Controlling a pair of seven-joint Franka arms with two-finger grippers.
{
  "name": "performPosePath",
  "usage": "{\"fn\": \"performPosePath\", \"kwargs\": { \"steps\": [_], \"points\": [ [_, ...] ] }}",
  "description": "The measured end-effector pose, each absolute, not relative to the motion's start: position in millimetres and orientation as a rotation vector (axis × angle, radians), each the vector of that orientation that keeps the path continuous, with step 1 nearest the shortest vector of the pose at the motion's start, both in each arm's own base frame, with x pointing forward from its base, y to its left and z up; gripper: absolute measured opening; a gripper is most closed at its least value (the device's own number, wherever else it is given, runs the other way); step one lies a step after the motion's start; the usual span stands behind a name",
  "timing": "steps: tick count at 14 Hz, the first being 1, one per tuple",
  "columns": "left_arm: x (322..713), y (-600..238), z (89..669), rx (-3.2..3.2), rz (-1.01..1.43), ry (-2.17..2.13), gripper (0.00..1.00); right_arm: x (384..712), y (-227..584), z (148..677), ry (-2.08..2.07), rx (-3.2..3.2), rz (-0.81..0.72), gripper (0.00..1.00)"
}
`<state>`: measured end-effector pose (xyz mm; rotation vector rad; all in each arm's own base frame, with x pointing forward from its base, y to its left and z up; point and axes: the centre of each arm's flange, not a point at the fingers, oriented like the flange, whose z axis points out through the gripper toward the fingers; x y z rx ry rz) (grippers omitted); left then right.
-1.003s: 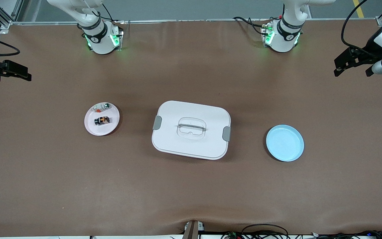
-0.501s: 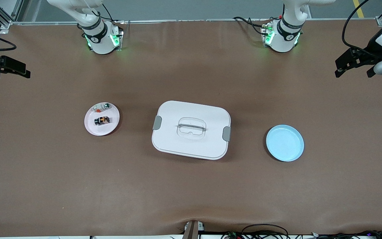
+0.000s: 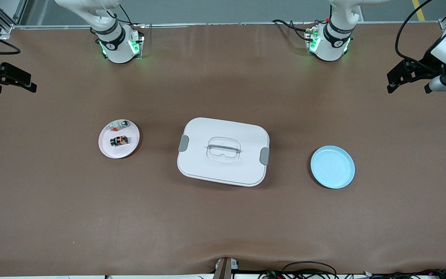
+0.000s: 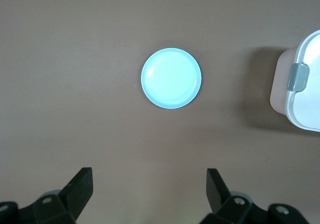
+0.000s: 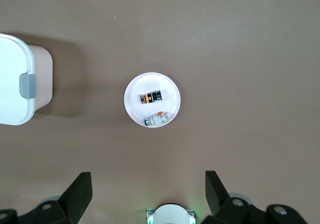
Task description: Transfer orange switch to right arm and place
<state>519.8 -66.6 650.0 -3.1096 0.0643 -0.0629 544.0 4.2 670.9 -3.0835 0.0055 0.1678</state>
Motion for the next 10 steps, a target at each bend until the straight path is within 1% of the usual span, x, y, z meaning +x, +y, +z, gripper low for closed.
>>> {"fn": "performPosePath", "kwargs": {
  "steps": [4,10],
  "points": [
    [518.7,-75.4,650.1,-3.108,-0.064,0.084,1.0,543.8,4.5,674.9,0.005,-3.087,0.109,1.0],
    [518.7,-75.8,648.2,-3.108,-0.059,0.083,1.0,547.0,12.9,676.7,-0.018,-3.085,0.067,1.0]
  ]
}}
